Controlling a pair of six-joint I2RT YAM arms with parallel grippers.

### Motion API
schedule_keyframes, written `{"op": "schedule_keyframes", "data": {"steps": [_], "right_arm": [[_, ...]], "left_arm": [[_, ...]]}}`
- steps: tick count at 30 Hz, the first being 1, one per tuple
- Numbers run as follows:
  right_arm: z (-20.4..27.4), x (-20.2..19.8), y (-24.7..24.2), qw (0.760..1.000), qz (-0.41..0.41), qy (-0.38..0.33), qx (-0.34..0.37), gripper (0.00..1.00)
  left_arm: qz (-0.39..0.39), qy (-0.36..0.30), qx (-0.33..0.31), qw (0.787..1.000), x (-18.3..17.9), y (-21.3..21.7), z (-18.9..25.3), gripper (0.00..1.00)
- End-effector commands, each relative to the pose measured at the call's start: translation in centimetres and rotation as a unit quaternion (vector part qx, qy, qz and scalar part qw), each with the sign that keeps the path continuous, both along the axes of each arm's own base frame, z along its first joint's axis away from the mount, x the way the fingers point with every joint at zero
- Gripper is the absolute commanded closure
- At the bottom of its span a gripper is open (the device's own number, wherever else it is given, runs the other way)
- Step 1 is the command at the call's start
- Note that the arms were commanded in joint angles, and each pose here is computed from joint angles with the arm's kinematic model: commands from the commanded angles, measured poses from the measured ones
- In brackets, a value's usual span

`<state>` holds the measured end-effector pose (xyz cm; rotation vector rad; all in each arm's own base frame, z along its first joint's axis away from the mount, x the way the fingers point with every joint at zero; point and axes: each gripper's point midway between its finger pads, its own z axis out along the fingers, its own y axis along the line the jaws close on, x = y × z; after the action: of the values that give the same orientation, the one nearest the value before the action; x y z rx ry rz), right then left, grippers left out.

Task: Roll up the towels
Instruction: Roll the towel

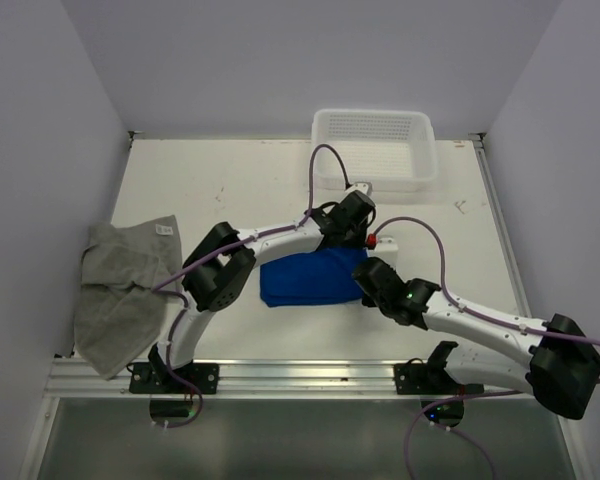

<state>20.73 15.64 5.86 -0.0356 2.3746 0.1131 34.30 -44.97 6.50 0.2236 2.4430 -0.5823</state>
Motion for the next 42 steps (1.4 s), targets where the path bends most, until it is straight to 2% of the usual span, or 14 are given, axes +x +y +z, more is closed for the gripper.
{"op": "schedule_keyframes", "data": {"steps": [1, 8, 19, 31, 42], "right_arm": [[1.0, -0.1, -1.5, 0.999, -0.026, -0.01, -0.039, 1.0], [0.3, -0.1, -1.6, 0.997, -0.027, 0.006, -0.069, 1.0], [-1.2, 0.3, 0.3, 0.998, -0.009, 0.018, -0.063, 1.0], [-0.2, 0.6, 1.8, 0.999, 0.004, 0.005, -0.046, 0.99], [-0.1, 0.6, 2.6, 0.99, 0.01, -0.013, -0.138, 1.0]], "left_arm": [[0.012, -0.058, -0.073, 0.996, 2.5, -1.1, 5.3, 1.0], [0.001, -0.057, -0.093, 0.994, 2.4, -0.6, 5.1, 1.0], [-0.01, -0.07, -0.09, 0.993, 2.4, 0.7, 4.9, 1.0], [-0.005, -0.068, -0.082, 0.994, 2.4, 2.5, 4.3, 1.0], [-0.005, -0.073, -0.088, 0.993, 2.9, 3.3, 4.9, 1.0]]}}
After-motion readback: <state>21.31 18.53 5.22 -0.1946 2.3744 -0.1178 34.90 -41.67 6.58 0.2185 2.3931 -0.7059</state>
